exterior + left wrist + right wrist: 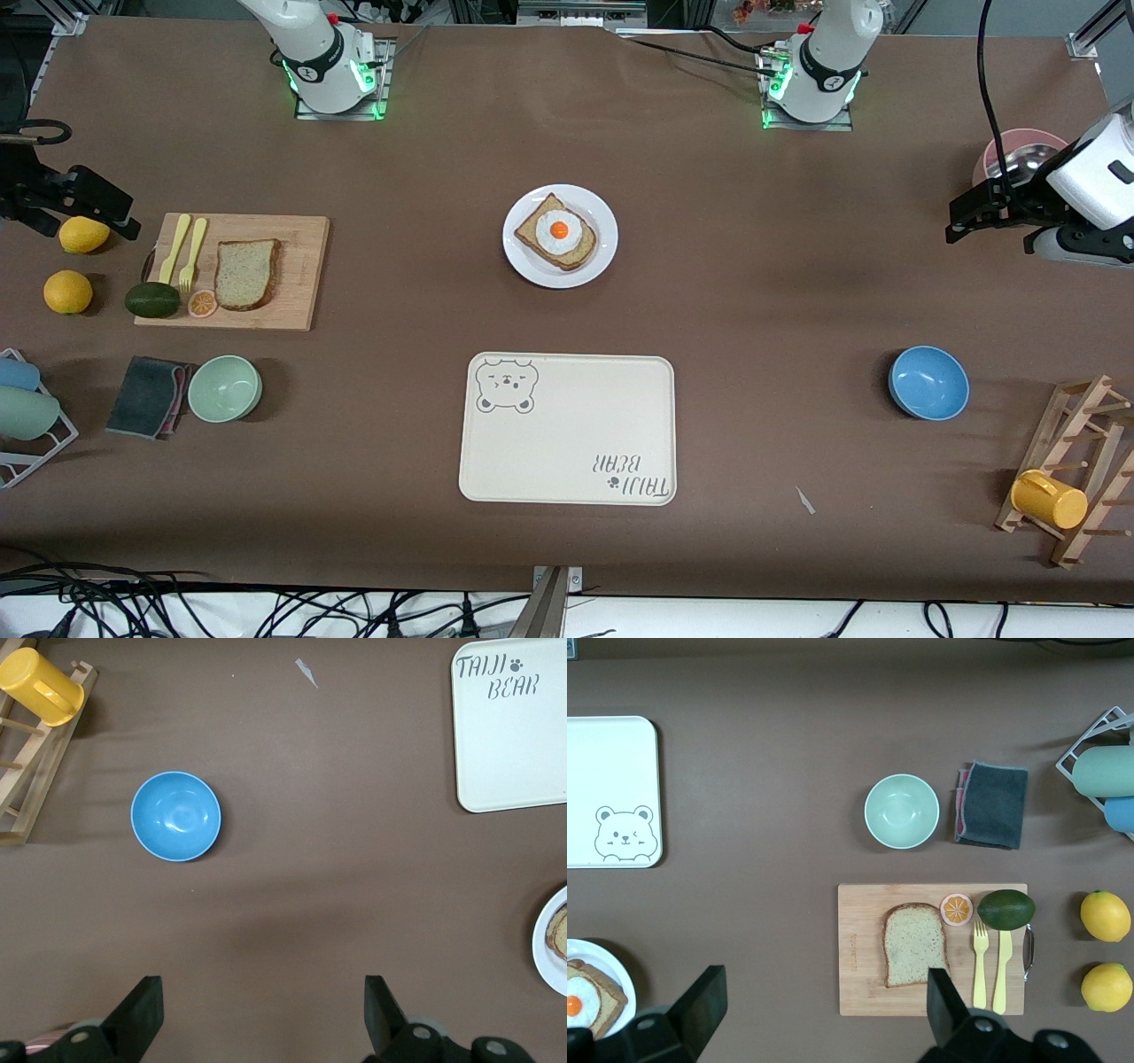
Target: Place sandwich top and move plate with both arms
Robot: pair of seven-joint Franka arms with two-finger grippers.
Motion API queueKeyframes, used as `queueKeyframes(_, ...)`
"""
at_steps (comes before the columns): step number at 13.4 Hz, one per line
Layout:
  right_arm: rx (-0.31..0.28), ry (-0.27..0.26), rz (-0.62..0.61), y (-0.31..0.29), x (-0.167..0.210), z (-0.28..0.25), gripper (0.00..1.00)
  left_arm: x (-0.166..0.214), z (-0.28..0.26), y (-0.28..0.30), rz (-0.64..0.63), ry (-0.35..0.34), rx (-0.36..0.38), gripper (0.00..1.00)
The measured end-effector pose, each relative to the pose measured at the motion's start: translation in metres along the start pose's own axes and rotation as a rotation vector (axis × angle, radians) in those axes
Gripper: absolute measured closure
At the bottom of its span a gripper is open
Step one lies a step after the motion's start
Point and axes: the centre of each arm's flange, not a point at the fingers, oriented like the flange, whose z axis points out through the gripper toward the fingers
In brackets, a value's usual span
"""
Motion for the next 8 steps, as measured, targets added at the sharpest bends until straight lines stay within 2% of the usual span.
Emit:
queueKeyframes(4, 0.000, -0.007, 0.000, 0.000, 0.000, 0.002, 0.00, 0.000, 0.005, 0.000, 0.000, -0.009, -0.004, 0.00)
queueKeyframes(8, -0.002, -0.043, 0.000, 0.000, 0.001, 0.016, 0.00, 0.003, 0.014, 0.002, -0.004, 0.004, -0.031, 0.00)
